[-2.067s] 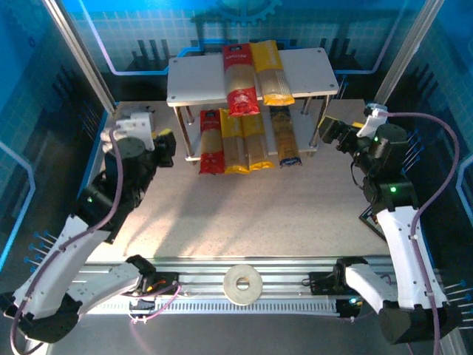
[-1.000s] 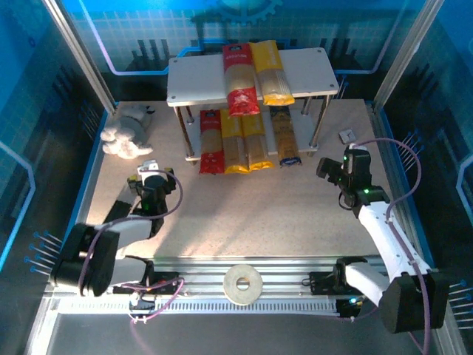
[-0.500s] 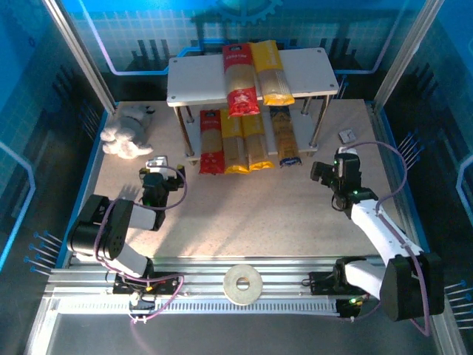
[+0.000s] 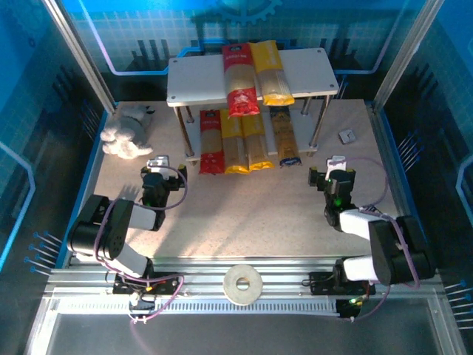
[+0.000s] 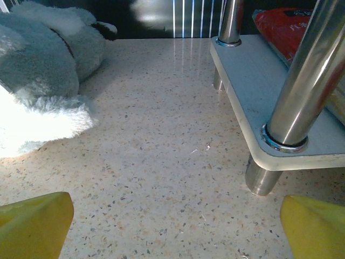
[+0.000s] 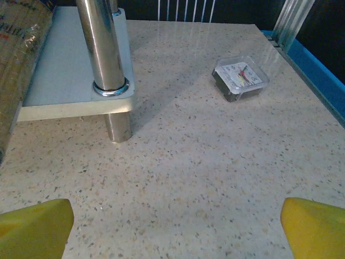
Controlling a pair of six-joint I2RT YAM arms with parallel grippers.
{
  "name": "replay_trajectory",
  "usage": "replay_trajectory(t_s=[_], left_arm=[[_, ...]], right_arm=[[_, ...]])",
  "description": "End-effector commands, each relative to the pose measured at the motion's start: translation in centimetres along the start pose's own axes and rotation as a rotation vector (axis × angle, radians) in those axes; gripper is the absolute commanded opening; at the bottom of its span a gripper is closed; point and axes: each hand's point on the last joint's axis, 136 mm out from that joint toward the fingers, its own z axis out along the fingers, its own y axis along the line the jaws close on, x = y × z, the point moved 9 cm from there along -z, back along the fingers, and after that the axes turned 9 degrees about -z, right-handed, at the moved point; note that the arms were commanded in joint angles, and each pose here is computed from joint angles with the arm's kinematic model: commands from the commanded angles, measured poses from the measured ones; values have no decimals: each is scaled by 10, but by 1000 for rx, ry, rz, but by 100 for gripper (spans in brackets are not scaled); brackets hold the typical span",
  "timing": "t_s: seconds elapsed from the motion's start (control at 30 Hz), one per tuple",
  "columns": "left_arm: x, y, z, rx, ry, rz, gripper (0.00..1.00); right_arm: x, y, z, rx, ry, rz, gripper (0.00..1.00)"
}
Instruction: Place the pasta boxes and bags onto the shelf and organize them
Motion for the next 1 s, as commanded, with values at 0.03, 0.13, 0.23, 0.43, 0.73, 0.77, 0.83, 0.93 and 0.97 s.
replay_trajectory(t_s=[0.03,0.13,0.23,0.43,0.73,0.77,0.83,0.93,0.97], left_arm=[[-7,-1,2,19,-31,4,99],[-7,0,4,19,-22,1,100],[-8,0,5,17,-18,-3,100],[-8,0,6,19,-13,-6,100],[-8,1,5,19,-12,-6,99],[-8,1,5,19,-13,-6,99],[-8,1,5,19,-14,-6,99],[-8,1,5,19,-11,-6,99],[-8,1,5,19,-12,-6,100]], right_arm=[[-18,11,9,-31,-105,-49,100],[-17,16,11,-58,-117,-74,100],[-16,16,14,-88,-110,-71,100],[-8,12,22,-87,-93,-43,100],[-9,13,21,-85,-99,-47,100],[-9,13,21,-85,-100,-46,100],[-9,13,21,-85,-99,-47,100],[-9,13,21,-85,-100,-47,100],[-9,13,21,-84,-100,-46,100]])
